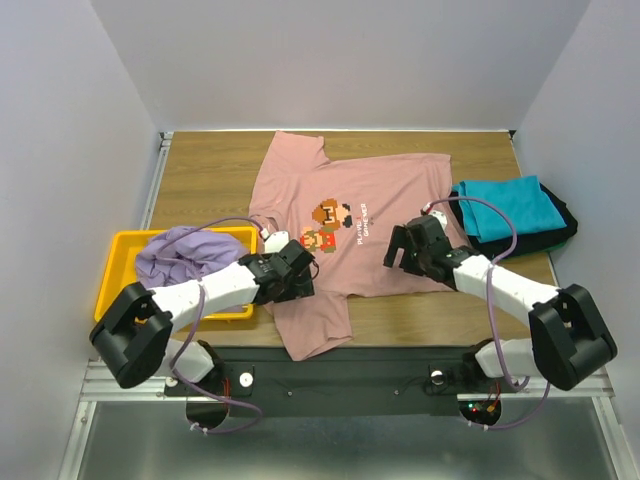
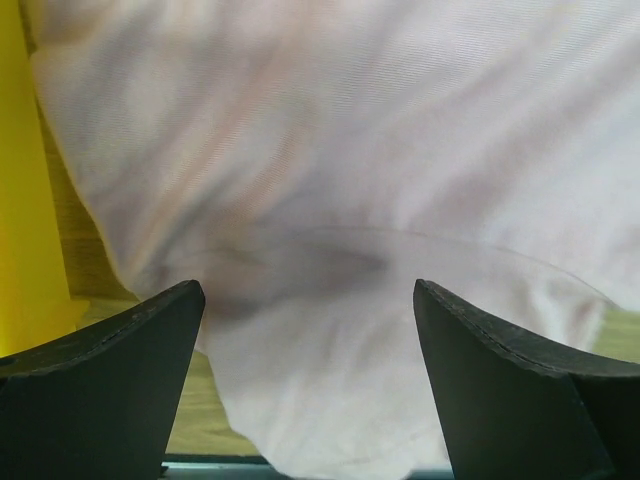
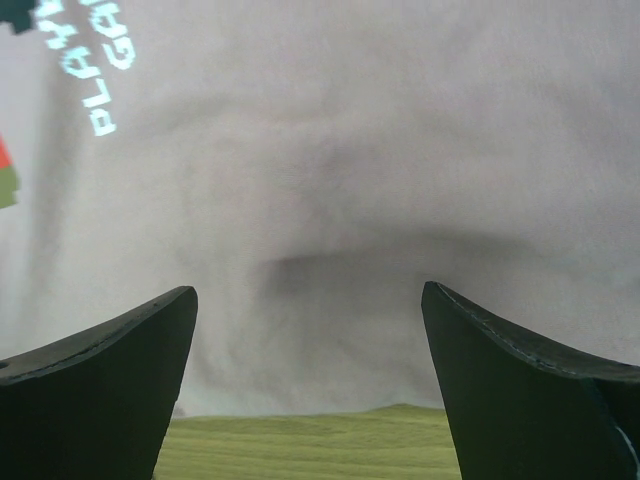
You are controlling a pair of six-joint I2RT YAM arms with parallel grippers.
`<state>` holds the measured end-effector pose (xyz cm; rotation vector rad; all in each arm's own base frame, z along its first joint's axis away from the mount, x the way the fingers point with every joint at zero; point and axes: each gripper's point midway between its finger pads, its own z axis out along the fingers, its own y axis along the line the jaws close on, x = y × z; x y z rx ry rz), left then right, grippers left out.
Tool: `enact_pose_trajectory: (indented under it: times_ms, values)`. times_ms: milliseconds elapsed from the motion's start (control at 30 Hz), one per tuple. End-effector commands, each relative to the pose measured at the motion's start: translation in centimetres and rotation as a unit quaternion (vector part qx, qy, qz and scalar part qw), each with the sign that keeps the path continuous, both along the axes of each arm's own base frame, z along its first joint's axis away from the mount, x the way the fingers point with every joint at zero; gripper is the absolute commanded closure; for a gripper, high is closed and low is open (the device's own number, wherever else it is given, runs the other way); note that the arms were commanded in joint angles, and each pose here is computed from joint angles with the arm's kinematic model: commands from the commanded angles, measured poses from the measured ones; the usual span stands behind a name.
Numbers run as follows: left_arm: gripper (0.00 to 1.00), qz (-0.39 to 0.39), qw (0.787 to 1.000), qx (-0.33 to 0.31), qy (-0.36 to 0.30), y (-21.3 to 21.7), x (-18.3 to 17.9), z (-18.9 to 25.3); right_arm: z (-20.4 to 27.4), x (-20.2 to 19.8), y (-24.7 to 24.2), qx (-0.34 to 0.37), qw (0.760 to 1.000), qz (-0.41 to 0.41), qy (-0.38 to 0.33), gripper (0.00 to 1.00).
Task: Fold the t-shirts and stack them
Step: Flatten the tshirt out
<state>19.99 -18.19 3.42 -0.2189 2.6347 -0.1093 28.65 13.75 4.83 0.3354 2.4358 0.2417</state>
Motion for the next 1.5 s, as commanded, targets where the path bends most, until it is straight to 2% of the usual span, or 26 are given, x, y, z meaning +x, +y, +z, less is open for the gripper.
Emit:
enact_pose_trajectory:
  times_ms: [0, 167, 233, 367, 433, 467, 533, 567, 600, 667, 767, 833, 867, 900, 1000, 1133, 1467]
  values:
    - [0.02, -0.026, 0.996, -0.047, -0.067, -1.9, 2.0, 5.5, 3.8, 1.5, 0.7, 0.022, 0.998, 0.016, -0.054, 0.0]
    - [0.02, -0.023, 0.987, -0.037, -0.158, -2.4, 6.5, 10.5, 6.0, 3.1, 0.7, 0.009, 0.996, 0.017, -0.086, 0.0]
    - [0.01, -0.006, 0.982, -0.043, -0.183, -2.1, 10.1, 12.3, 6.9, 4.4, 0.5, -0.005, 0.995, 0.011, -0.098, 0.0]
    - [0.01, 0.025, 0.978, -0.057, -0.199, -0.5, 16.6, 12.8, 8.8, 7.4, -0.3, -0.033, 0.992, -0.002, -0.122, 0.0]
    - [0.02, 0.038, 0.982, -0.035, -0.183, 0.7, 19.4, 11.3, 9.3, 9.6, -1.5, -0.047, 0.991, -0.017, -0.125, 0.0]
    - [0.02, 0.042, 0.978, -0.036, -0.202, 1.0, 20.5, 12.8, 9.2, 10.4, -1.9, -0.051, 0.991, -0.023, -0.123, 0.0]
    - [0.02, 0.036, 0.979, -0.017, -0.198, 0.8, 23.5, 12.5, 7.6, 11.9, -2.2, -0.06, 0.993, -0.015, -0.101, 0.0]
    - [0.02, 0.038, 0.987, 0.006, -0.158, 1.5, 24.2, 9.6, 8.6, 13.5, -2.8, -0.061, 0.992, -0.017, -0.11, 0.0]
    - [0.02, 0.046, 0.985, 0.005, -0.165, 1.5, 26.0, 10.8, 8.3, 14.2, -3.0, -0.062, 0.992, -0.015, -0.105, 0.0]
    - [0.02, 0.058, 0.987, 0.034, -0.148, 3.0, 28.2, 9.2, 7.1, 16.5, -4.0, -0.072, 0.993, -0.019, -0.094, 0.0]
    - [0.02, 0.059, 0.988, 0.04, -0.137, 4.3, 31.4, 7.2, 5.4, 19.5, -5.5, -0.068, 0.994, -0.027, -0.077, 0.0]
    - [0.01, 0.054, 0.989, 0.044, -0.131, 4.8, 33.1, 6.1, 4.9, 21.1, -6.5, -0.073, 0.994, -0.041, -0.076, 0.0]
    - [0.01, 0.057, 0.99, 0.045, -0.123, 5.1, 33.7, 5.7, 3.1, 22.1, -7.2, -0.077, 0.994, -0.043, -0.061, 0.0]
    - [0.02, 0.054, 0.991, 0.056, -0.107, 5.3, 34.6, 4.7, 4.2, 23.8, -7.4, -0.077, 0.993, -0.046, -0.078, 0.0]
    - [0.02, 0.057, 0.989, 0.077, -0.11, 6.4, 36.5, 3.7, 3.5, 27.2, -8.2, -0.097, 0.991, -0.038, -0.086, 0.0]
    - [0.01, 0.041, 0.994, 0.027, -0.1, 6.7, 38.2, 2.4, 2.9, 29.5, -9.5, -0.125, 0.987, -0.044, -0.093, 0.0]
    - [0.01, 0.006, 0.995, -0.021, -0.1, 5.5, 41.2, 0.4, 3.0, 32.4, -10.4, -0.127, 0.985, -0.044, -0.11, 0.0]
